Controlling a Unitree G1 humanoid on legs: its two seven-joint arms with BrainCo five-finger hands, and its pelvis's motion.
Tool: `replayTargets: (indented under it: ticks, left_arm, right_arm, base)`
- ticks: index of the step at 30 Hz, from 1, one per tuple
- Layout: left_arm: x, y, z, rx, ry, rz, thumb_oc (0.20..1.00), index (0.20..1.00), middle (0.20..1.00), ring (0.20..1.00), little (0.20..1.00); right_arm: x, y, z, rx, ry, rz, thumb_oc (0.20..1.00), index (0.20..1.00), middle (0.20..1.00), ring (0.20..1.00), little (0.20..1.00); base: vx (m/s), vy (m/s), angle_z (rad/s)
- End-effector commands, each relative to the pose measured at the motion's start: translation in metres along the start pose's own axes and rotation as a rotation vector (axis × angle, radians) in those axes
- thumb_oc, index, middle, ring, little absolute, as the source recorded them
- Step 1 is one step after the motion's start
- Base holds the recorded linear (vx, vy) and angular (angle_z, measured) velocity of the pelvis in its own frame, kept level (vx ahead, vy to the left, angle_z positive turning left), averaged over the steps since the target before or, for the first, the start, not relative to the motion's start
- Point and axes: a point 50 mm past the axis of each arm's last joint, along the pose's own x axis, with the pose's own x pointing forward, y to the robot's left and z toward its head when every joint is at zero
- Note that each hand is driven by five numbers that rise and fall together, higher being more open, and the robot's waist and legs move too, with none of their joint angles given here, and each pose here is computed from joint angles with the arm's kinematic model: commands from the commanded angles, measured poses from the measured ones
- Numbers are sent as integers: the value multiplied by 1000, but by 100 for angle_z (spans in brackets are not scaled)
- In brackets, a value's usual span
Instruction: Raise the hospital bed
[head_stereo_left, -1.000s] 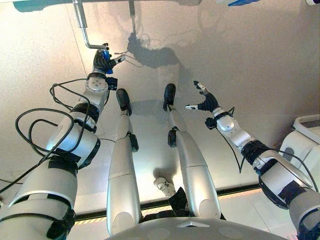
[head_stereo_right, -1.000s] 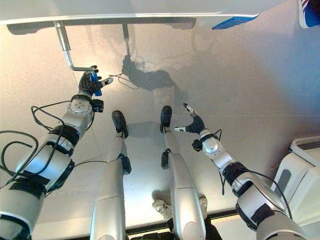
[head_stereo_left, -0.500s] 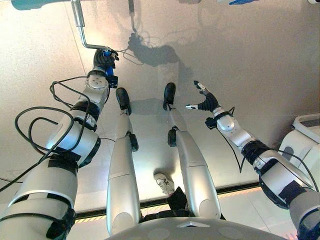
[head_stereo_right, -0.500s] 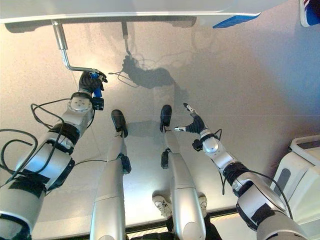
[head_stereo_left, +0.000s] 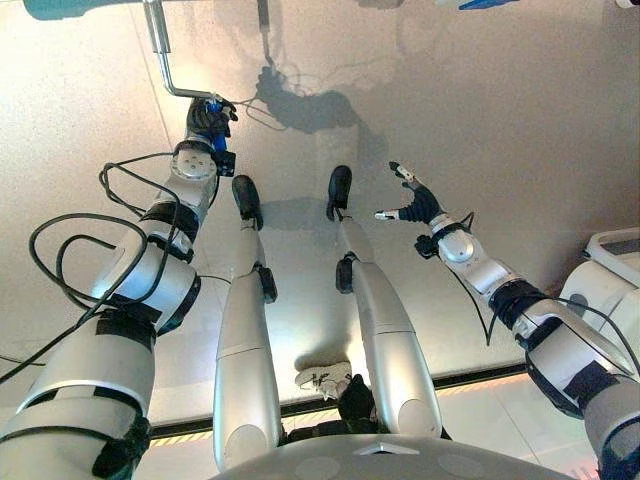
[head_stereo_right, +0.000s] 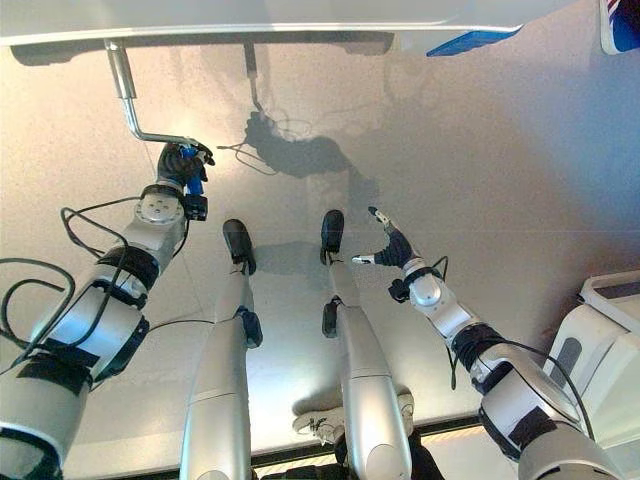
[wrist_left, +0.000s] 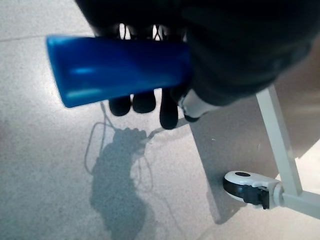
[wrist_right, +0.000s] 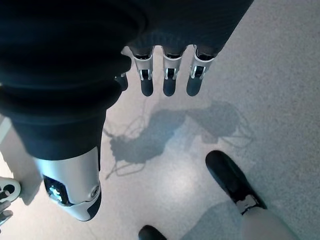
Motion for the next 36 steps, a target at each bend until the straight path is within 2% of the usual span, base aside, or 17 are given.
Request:
replayTargets:
  ticks: [1,9,23,36]
  left_arm:
    - [2,19,4,-7,-15,47,200,200,200,200,200]
    - [2,42,-2,-23,30,131,200,200,200,200,200]
    - [-16,89,-40,-87,136,276,200,200,200,200,200]
    - [-35,115,-70,-127,203,347,200,200,200,200,200]
  right_arm:
    - [-4,-6,6,-16,-50,7,1000,1000,1000,1000,1000]
    - [-10,-10,11,-1,-94,2,1000,1000,1000,1000,1000]
    - [-22,-21,9,16,-114,-27,1000,1000,1000,1000,1000]
    - [-29,-28,6,-1,-113,-26,1000,1000,1000,1000,1000]
  base:
    - [0,0,0]
    - [0,-1,2]
    - [0,0,1]
    - [0,0,0]
